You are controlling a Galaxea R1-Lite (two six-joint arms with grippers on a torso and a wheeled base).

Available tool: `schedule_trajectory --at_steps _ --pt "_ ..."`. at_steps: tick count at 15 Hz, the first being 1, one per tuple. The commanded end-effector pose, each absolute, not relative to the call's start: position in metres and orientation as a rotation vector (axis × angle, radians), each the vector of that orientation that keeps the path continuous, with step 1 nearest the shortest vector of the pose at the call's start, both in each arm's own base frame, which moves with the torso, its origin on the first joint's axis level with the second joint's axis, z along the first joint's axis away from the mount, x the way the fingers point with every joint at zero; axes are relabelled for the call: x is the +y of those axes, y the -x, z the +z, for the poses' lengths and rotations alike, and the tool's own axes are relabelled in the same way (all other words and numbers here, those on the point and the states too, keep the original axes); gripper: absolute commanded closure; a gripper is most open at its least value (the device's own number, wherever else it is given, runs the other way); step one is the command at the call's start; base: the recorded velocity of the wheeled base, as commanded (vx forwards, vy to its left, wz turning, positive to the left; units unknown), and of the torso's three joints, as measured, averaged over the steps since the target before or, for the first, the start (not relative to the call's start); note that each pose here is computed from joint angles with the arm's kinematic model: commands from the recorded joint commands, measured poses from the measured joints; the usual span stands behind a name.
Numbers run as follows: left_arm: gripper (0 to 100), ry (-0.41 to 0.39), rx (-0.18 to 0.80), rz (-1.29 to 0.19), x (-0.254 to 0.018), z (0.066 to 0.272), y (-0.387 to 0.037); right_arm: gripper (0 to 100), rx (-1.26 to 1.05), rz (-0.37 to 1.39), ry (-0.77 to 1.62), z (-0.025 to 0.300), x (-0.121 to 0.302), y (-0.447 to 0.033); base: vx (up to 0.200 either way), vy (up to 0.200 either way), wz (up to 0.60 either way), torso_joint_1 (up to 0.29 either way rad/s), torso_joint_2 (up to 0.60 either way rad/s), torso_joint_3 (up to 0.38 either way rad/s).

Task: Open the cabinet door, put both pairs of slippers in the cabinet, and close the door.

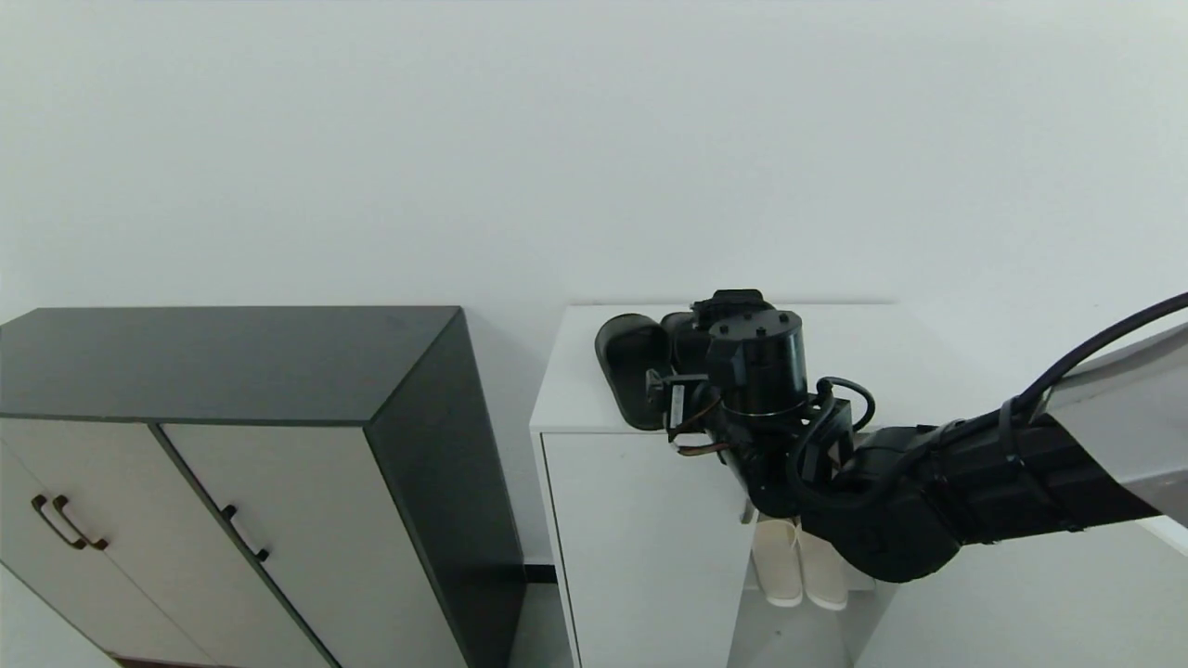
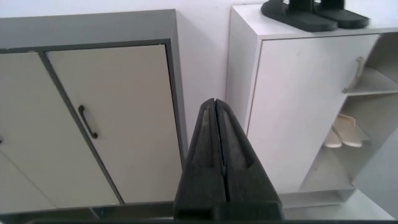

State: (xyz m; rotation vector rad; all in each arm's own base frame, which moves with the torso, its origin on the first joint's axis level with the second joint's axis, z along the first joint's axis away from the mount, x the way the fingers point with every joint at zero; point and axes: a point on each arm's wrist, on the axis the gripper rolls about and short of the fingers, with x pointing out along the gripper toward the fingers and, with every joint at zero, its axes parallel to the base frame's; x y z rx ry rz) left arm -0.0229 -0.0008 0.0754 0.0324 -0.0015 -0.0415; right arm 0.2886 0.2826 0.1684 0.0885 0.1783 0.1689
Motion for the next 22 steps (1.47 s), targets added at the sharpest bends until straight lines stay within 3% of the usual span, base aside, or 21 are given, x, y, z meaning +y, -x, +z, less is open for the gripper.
schedule_trajectory --at_steps 1,5,11,22 --pt "100 -0.032 -0.001 -0.041 -0.001 0.075 0.023 0 0.191 0.169 -0.078 0.163 0.283 -0.289 0.200 0.000 0.00 0.022 0.00 -0.002" --pt "100 -0.038 -0.001 -0.041 -0.001 0.075 0.023 0 0.193 0.210 -0.048 0.151 0.279 -0.286 0.200 0.000 0.00 0.007 0.00 0.002" --pt "100 -0.040 -0.001 -0.043 -0.001 0.075 0.023 0 0.163 0.244 -0.007 0.135 0.265 -0.317 0.000 0.000 0.00 0.000 0.00 0.000" --pt "100 -0.035 -0.001 -0.043 -0.001 0.075 0.023 0 0.207 0.242 0.019 0.121 0.300 -0.363 0.000 0.000 0.00 0.000 0.00 0.000"
